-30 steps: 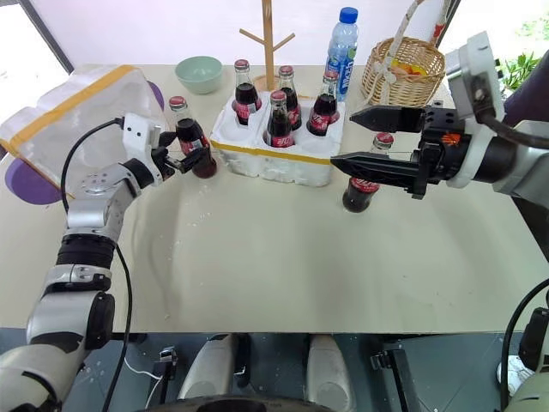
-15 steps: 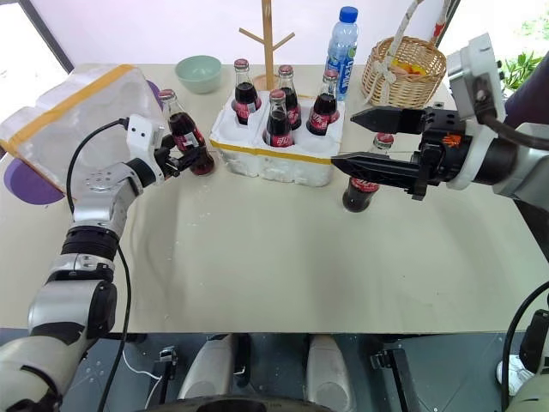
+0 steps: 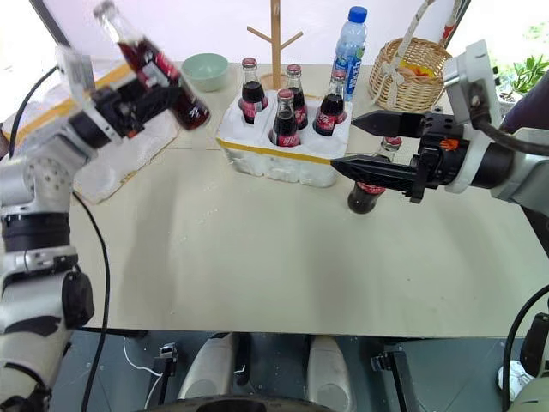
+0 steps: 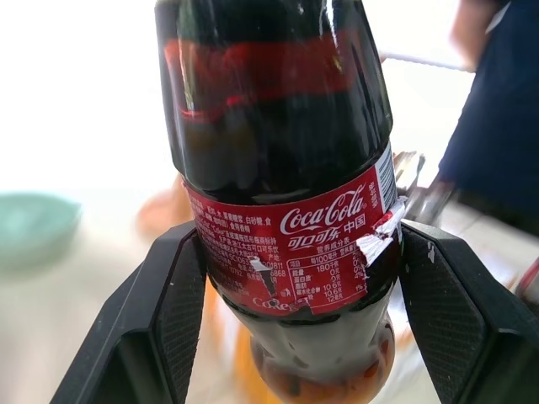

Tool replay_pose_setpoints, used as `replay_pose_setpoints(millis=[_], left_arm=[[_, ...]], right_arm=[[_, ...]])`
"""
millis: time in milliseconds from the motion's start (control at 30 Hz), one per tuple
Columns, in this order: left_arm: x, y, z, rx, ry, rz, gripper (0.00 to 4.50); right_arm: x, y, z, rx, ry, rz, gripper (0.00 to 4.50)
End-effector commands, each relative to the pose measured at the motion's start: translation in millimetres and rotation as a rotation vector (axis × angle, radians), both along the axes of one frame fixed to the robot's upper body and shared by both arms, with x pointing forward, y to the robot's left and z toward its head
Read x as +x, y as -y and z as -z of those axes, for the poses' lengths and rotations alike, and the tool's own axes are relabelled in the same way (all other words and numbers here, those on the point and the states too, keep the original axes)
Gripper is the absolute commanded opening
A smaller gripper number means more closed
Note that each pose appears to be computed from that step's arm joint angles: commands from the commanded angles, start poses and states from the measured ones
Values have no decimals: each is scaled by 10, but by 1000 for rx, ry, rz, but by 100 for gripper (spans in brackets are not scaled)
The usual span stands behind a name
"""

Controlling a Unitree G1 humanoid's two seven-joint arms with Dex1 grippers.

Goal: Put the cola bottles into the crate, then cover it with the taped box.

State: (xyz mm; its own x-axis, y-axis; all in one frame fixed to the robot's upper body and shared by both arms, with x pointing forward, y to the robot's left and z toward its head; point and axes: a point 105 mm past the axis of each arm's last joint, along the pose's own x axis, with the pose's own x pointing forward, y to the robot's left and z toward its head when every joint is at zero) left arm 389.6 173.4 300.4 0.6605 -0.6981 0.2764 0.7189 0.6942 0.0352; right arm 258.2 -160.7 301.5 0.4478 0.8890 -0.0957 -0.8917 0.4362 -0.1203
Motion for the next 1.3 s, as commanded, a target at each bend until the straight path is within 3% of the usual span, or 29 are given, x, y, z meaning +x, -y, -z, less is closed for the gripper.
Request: replay_pose_setpoints(millis=[33, 400, 667, 1067, 1133, 1200, 1300], left_arm=[[117, 249, -64, 72, 71, 27, 274], [573, 658, 332, 328, 86, -43, 274], [617, 682, 299, 344, 107, -54, 274], [648, 754, 877, 438, -31, -57, 274], [665, 723, 931, 428, -55, -78, 379], [670, 695, 945, 420, -63, -89, 443], [672, 630, 919, 398, -68, -104, 443]], right_arm=[[-46, 5, -104, 18, 60, 5, 450], [-91, 35, -21, 32, 45, 53, 450], [-81, 53, 5, 32, 45, 73, 450], [-25, 22, 61, -7, 49, 58, 450], [-21, -5, 67, -8, 54, 49, 450], [-24, -21, 64, -5, 60, 40, 450], [-7, -15, 62, 7, 61, 40, 450]])
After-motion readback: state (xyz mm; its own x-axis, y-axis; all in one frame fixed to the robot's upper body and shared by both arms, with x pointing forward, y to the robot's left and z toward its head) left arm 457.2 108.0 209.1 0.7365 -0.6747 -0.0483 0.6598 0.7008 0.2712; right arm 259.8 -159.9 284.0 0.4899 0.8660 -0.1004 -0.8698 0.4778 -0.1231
